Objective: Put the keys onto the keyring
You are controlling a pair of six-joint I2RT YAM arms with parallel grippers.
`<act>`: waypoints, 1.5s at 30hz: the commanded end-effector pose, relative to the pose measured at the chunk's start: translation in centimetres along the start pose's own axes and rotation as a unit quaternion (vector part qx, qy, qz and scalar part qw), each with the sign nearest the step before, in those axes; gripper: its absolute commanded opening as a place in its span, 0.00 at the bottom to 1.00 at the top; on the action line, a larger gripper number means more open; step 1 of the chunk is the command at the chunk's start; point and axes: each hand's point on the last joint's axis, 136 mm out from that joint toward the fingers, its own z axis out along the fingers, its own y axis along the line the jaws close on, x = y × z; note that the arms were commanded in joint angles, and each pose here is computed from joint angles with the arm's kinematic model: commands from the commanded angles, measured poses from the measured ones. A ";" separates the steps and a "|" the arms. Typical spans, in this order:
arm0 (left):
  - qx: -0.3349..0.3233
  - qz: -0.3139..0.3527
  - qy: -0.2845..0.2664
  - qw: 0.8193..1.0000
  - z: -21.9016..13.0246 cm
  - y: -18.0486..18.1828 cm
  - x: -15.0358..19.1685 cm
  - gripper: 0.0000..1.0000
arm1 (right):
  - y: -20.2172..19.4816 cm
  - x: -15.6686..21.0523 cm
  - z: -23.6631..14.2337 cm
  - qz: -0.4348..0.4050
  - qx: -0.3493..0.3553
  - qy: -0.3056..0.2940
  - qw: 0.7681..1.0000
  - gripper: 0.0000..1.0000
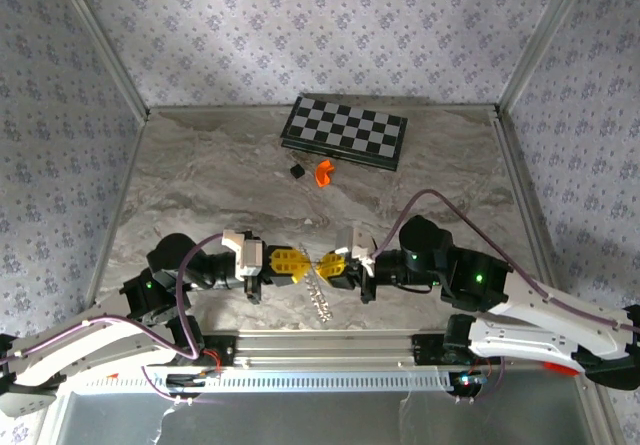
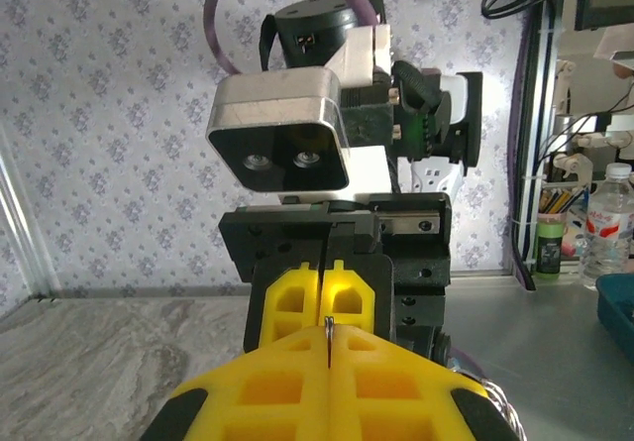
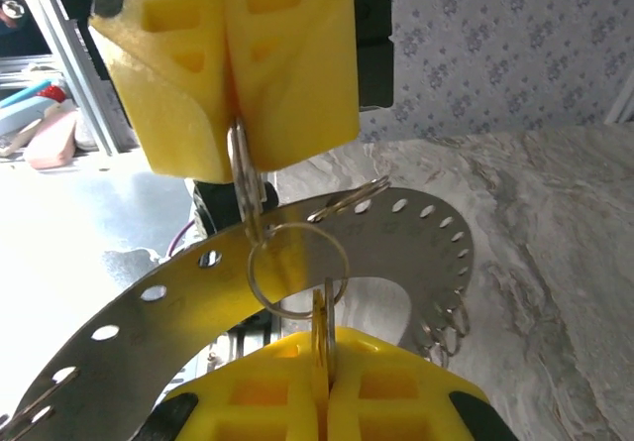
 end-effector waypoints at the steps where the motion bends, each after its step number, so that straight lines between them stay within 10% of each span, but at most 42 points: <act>1: -0.015 0.013 -0.009 1.000 -0.2 0.5 -0.5 0.00 | -0.8 -0.1 -0.4 -0.009 0.024 0.017 1.000 0.00; 41: -0.092 0.008 0.126 0.988 0.2 3.6 5.3 0.00 | -3.0 -1.3 -1.2 -0.047 0.086 0.051 0.994 0.00; 45: -0.097 0.006 0.125 0.987 0.1 3.8 5.7 0.13 | -3.5 -0.9 -1.1 -0.044 0.099 0.064 0.992 0.00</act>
